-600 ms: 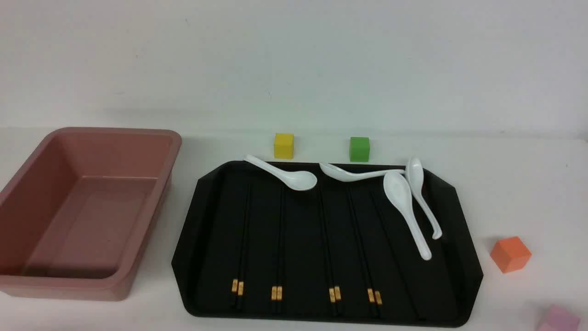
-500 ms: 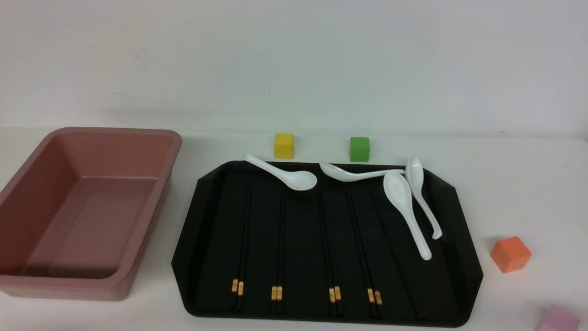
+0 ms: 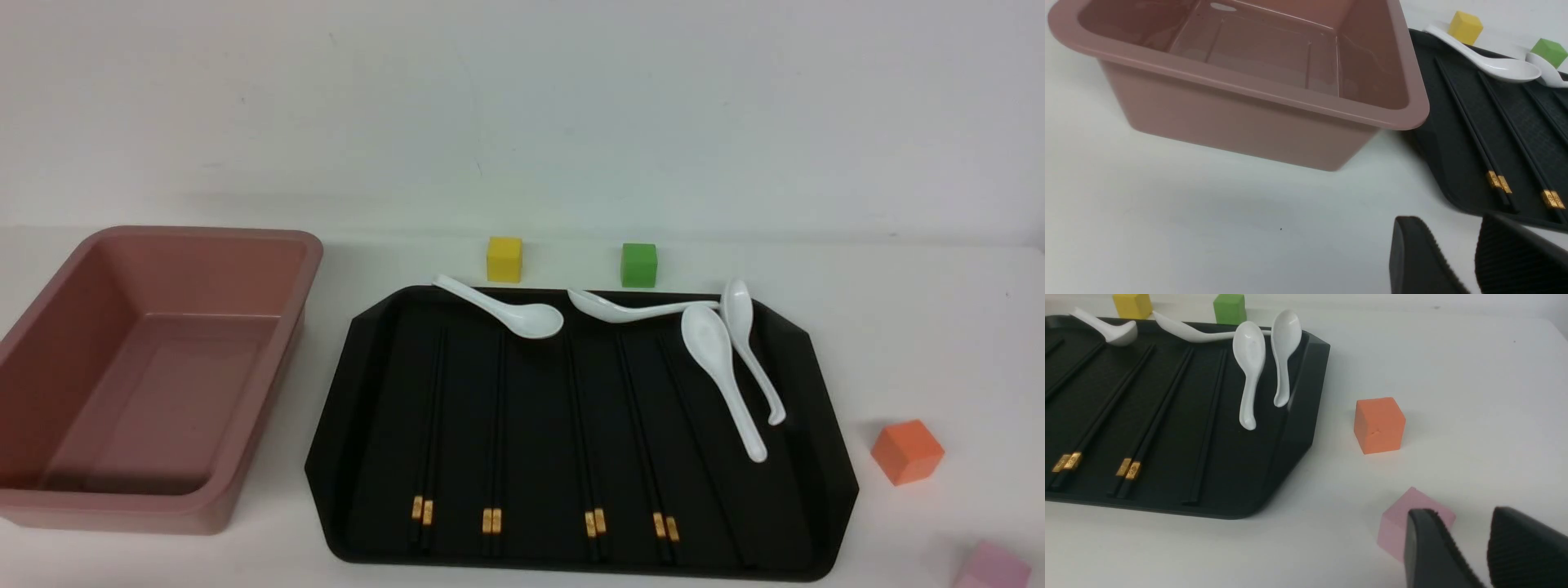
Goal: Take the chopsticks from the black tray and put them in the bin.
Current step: Use the left arm to grab a pair of chopsticks
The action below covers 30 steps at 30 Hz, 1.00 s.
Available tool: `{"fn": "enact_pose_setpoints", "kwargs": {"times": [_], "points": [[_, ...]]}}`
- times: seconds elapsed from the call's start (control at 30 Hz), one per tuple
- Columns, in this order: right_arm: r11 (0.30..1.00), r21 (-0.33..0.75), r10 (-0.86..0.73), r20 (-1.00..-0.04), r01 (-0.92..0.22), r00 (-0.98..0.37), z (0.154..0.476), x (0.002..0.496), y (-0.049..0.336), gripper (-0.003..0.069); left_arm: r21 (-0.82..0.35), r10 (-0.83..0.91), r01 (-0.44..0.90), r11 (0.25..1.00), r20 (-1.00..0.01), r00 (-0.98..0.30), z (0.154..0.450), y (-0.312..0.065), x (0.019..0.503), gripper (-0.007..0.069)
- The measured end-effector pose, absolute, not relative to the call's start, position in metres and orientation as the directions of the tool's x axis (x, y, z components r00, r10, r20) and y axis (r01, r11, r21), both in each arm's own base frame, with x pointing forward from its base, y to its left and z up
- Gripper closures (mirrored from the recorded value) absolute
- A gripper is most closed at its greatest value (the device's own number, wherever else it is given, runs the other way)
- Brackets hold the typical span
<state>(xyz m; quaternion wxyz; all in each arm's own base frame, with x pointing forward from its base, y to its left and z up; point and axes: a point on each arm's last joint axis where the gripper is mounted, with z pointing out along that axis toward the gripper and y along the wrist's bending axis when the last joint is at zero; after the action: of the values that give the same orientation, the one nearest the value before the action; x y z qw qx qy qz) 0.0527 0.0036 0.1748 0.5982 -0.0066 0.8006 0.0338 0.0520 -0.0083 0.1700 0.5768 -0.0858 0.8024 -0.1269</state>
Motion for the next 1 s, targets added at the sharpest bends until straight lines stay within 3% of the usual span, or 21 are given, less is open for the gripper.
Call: {"fn": "enact_pose_setpoints", "kwargs": {"times": [0.73, 0.8, 0.87, 0.93, 0.97, 1.0], "points": [[0.998, 0.046, 0.030, -0.958, -0.051, -0.284, 0.175, 0.053, 0.004, 0.0419, -0.304, -0.285, 0.009, 0.953, -0.904, -0.320, 0.170, -0.008, 0.052, 0.0386], [0.998, 0.046, 0.030, -0.958, -0.051, -0.284, 0.175, 0.053, 0.004, 0.0419, -0.365, -0.344, 0.003, 0.931, -0.882, -0.322, 0.170, -0.010, 0.052, 0.0386], [0.998, 0.046, 0.030, -0.958, -0.051, -0.284, 0.175, 0.053, 0.004, 0.0419, -0.567, -0.541, -0.020, 0.824, -0.774, -0.331, 0.172, -0.014, 0.052, 0.0386], [0.998, 0.046, 0.030, -0.958, -0.051, -0.284, 0.175, 0.053, 0.004, 0.0419, -0.787, -0.752, -0.052, 0.614, -0.564, -0.341, 0.175, -0.020, 0.051, 0.0386], [0.998, 0.046, 0.030, -0.958, -0.051, -0.284, 0.175, 0.053, 0.004, 0.0419, -0.838, -0.801, -0.065, 0.542, -0.491, -0.341, 0.176, -0.022, 0.051, 0.0386], [0.998, 0.046, 0.030, -0.958, -0.051, -0.284, 0.175, 0.053, 0.004, 0.0419, -0.906, -0.866, -0.081, 0.416, -0.367, -0.341, 0.178, -0.024, 0.051, 0.0386]]}}
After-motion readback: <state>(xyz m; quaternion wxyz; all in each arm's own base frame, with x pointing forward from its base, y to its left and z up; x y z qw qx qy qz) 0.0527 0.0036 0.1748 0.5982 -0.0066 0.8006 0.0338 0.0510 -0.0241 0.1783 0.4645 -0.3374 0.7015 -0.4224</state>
